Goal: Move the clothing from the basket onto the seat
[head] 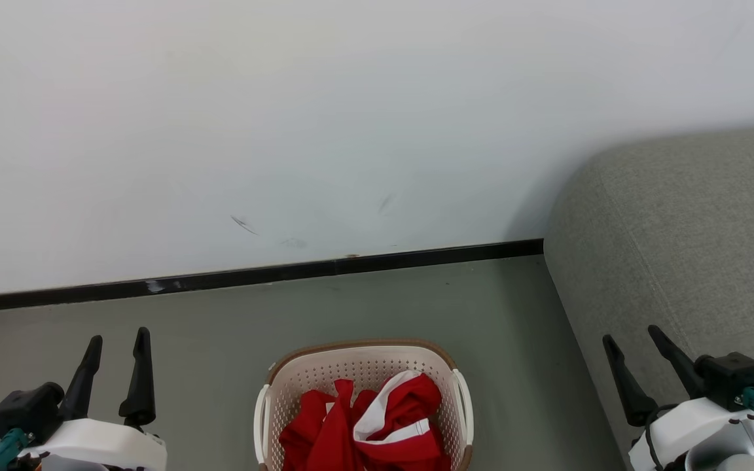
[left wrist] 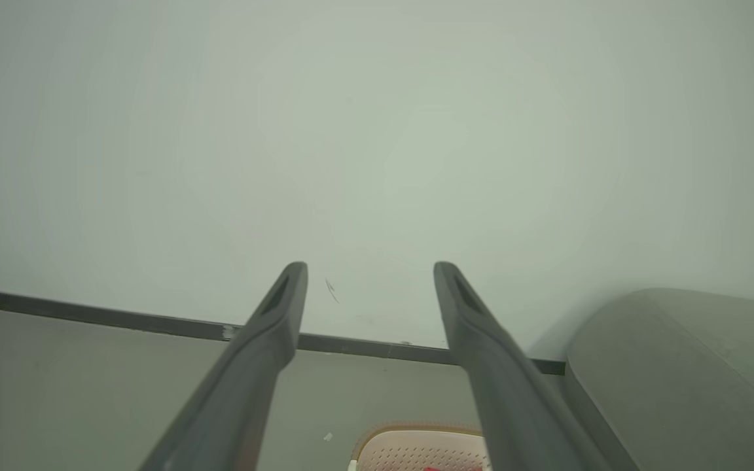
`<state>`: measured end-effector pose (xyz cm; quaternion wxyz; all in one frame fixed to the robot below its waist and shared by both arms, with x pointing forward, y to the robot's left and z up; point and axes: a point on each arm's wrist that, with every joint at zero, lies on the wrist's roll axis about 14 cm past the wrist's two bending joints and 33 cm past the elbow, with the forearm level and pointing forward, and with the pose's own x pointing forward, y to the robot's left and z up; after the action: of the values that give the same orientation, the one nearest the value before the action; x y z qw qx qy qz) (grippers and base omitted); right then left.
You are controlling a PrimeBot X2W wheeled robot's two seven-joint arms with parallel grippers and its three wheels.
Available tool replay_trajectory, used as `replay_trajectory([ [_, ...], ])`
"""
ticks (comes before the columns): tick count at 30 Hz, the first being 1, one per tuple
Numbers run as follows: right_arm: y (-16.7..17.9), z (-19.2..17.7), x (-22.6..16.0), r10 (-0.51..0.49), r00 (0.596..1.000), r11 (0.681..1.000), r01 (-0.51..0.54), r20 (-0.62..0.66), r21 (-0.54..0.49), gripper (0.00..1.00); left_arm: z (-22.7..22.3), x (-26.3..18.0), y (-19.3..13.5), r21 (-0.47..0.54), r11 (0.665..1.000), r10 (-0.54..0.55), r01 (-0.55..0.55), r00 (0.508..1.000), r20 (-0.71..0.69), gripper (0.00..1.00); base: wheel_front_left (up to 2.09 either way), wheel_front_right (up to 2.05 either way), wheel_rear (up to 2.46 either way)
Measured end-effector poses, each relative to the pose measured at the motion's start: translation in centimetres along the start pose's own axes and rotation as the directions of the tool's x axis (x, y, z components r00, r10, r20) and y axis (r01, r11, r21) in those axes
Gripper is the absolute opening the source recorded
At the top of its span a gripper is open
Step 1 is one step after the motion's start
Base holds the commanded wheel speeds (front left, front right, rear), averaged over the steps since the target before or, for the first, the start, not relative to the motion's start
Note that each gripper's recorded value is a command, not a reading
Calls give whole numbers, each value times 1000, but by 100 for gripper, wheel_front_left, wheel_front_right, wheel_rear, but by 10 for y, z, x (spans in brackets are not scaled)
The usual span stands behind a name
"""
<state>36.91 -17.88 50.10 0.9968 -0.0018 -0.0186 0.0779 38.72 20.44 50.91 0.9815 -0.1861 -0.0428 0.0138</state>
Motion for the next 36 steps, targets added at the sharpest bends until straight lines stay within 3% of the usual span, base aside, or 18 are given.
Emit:
replay_trajectory([
  [28, -13, -24, -12, -67, 996, 998, 68, -67, 17, 100, -73, 1, -45, -24, 992, -123, 121, 971, -205, 100, 0, 0, 0],
  [36, -19, -31, -9, -90, 992, 995, 93, -87, 23, 100, -94, 8, -73, -47, 979, -202, 197, 945, -258, 100, 0, 0, 0],
])
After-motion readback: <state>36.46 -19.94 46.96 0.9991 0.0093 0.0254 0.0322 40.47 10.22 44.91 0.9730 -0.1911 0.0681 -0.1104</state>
